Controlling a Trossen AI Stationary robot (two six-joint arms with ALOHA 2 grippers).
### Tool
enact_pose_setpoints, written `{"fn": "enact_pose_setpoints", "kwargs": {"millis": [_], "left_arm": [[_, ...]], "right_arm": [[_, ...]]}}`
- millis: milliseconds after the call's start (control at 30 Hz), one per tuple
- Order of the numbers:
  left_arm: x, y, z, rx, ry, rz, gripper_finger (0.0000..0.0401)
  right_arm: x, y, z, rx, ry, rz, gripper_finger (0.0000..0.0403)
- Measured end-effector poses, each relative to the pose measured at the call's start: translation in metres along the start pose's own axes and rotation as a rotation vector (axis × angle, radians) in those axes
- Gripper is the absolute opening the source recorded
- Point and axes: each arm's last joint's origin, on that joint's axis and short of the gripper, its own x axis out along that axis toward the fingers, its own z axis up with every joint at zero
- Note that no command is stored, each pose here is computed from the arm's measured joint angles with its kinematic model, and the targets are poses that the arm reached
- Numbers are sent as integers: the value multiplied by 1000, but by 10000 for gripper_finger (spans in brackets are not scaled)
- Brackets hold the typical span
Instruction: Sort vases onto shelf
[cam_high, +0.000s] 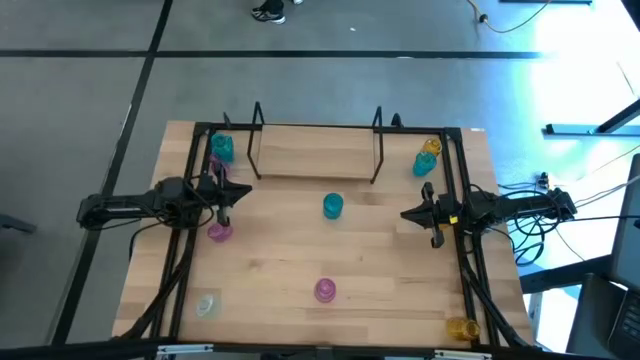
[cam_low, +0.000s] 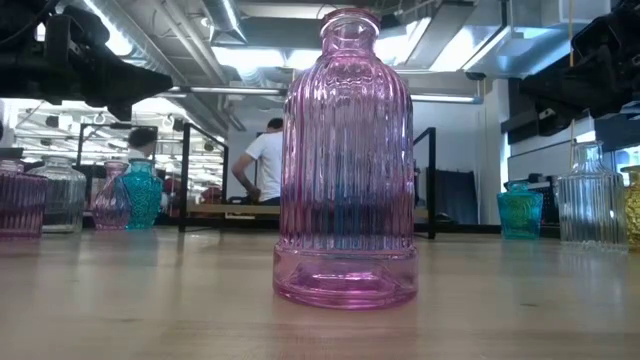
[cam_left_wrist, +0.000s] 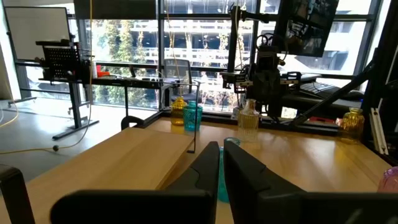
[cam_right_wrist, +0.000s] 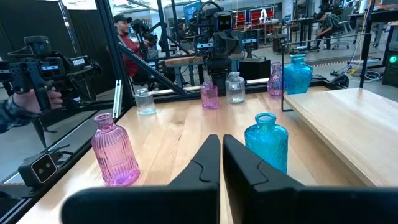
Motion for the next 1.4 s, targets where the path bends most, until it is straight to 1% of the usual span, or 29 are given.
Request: {"fn": "enact_pose_setpoints", "kwargs": {"millis": [267, 333, 667, 733, 867, 1067, 1167, 1400], "left_arm": [[0, 0, 1, 1, -14, 0, 18], [0, 0, 5, 19, -52, -1, 18], [-2, -1, 21, 21, -219, -4, 18], [-2, -1, 23, 20, -234, -4, 18], [0, -1, 26, 59, -259, 2, 18], [9, -3, 26, 69, -246, 3, 18], [16, -4, 26, 68, -220, 1, 18], [47, -10, 45, 94, -101, -1, 18]], "right_arm": [[0, 0, 0, 0, 0, 0, 8], [0, 0, 0, 0, 0, 0, 8], [0, 0, 2, 2, -26, 0, 7], [0, 0, 4, 1, -43, -26, 7], [-1, -3, 9, -2, -106, -143, 7], [-1, -5, 12, -5, -146, -223, 7], [-2, -6, 16, -26, -181, -250, 7], [-1, -6, 15, -70, -170, -281, 7]]}}
